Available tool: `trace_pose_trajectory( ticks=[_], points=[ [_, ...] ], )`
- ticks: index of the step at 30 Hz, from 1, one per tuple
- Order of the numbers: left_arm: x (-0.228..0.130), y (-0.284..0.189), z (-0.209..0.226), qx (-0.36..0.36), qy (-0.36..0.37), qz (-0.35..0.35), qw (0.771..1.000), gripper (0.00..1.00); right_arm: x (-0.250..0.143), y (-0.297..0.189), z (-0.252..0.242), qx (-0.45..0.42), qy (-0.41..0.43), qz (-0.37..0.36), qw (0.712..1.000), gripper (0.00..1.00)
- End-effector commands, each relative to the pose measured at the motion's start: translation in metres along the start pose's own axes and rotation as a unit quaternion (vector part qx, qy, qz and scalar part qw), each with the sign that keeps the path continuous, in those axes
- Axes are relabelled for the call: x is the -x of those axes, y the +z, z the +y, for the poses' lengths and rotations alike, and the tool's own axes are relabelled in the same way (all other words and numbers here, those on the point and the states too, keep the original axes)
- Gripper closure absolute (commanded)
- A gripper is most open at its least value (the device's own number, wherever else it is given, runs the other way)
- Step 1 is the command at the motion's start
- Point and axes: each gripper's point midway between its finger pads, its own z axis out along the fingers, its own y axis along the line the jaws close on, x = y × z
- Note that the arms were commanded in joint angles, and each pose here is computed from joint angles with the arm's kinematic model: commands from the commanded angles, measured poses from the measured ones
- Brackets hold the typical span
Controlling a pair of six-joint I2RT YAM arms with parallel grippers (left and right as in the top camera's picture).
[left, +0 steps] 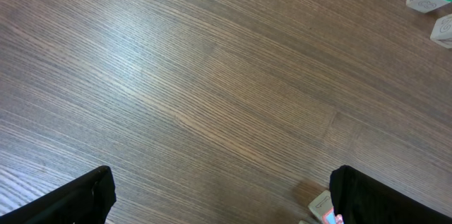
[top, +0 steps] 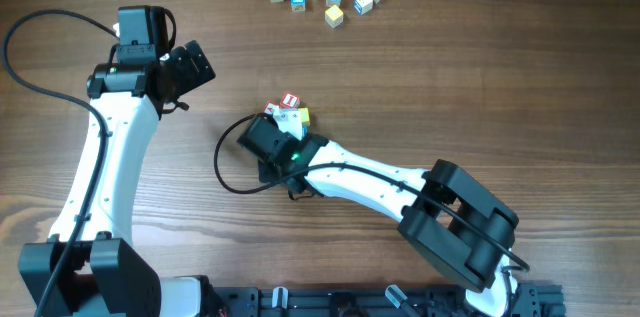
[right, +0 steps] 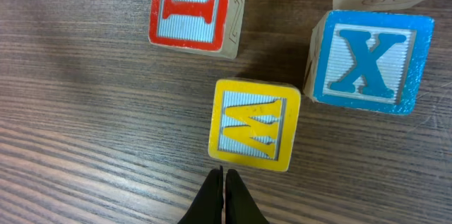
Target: Form a circle
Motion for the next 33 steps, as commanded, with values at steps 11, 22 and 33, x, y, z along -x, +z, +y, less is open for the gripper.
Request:
trace_pose_trajectory(
  ticks=[11, 22, 33],
  points=[
    [0.0063, -0.0056, 0.0015, 0.002, -0.007, -0.012, 1.000, 0.00, 0.0061, 0.0057, 0.0011, -0.007, 0.002, -0.023, 1.000, 0.96],
    [0.0063, -0.0056, 0.0015, 0.002, -0.007, -0.012, 1.000, 0.00, 0.0056, 0.0057, -0.0016, -0.012, 0.001, -0.021, 1.000, 0.96],
    [0.0064, -0.0056, 0.0016, 0.002, -0.007, -0.012, 1.000, 0.00, 0.0039, 0.0057, -0.0056, -0.021, 0.001, -0.018, 1.000, 0.96]
  ],
)
